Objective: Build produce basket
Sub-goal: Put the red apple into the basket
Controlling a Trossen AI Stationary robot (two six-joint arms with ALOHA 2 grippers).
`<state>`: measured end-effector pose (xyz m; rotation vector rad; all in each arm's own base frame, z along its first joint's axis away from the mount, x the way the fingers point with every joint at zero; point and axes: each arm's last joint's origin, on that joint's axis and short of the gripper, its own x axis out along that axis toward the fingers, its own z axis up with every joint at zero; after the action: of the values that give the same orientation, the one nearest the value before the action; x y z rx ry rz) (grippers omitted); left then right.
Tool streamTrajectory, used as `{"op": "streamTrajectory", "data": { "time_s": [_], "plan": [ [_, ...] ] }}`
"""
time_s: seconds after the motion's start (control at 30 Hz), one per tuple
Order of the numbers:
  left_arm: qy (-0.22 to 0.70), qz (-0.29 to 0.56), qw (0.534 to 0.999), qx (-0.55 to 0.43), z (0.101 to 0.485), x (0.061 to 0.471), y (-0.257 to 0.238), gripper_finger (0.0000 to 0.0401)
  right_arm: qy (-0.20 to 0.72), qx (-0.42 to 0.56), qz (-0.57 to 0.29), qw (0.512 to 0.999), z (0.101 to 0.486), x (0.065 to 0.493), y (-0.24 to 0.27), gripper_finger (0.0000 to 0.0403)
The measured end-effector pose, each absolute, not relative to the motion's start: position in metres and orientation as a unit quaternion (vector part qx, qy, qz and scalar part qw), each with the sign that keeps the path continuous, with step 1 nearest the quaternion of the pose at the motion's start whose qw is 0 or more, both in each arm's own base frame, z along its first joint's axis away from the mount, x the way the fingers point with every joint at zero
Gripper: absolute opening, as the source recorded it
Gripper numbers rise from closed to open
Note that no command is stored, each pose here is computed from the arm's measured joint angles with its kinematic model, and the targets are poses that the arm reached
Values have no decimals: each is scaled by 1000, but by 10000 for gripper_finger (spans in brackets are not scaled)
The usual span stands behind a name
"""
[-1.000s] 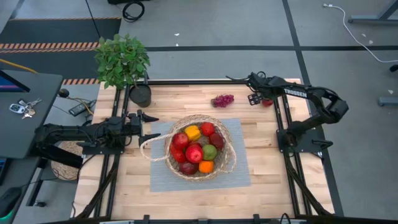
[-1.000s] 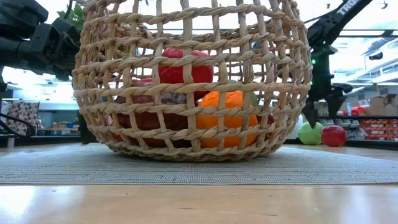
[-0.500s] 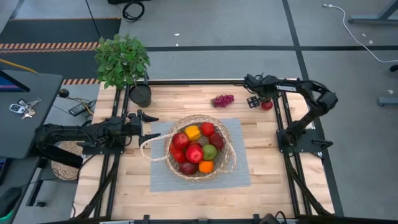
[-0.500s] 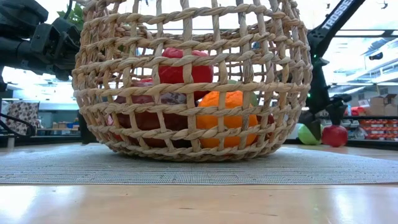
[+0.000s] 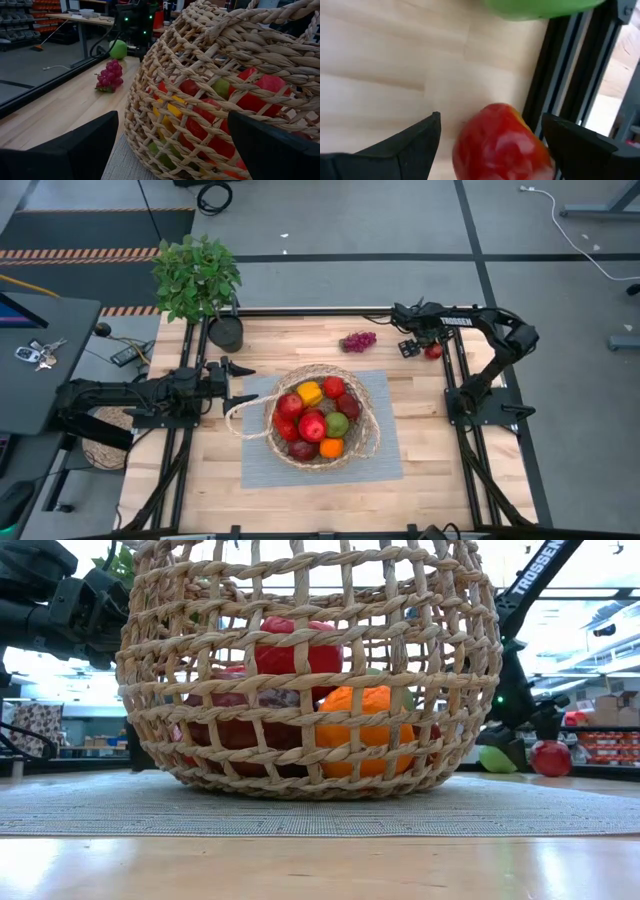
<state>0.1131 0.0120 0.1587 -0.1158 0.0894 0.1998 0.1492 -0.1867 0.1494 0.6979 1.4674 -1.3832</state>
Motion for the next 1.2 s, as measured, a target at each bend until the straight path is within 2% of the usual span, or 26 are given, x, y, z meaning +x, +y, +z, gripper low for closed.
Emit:
{"op": "streamTrajectory", "data": {
  "time_s": [0.17,0.43,1.2],
  "plan": [
    [45,100,992,-58,159,113,12,382,594,290,-572,485,156,148,-183,349],
    [44,100,992,-58,159,113,12,382,610,296,-575,458,159,148,-171,349],
    [44,100,992,-58,159,113,12,382,611,287,-569,470,152,146,-173,348]
  ]
}}
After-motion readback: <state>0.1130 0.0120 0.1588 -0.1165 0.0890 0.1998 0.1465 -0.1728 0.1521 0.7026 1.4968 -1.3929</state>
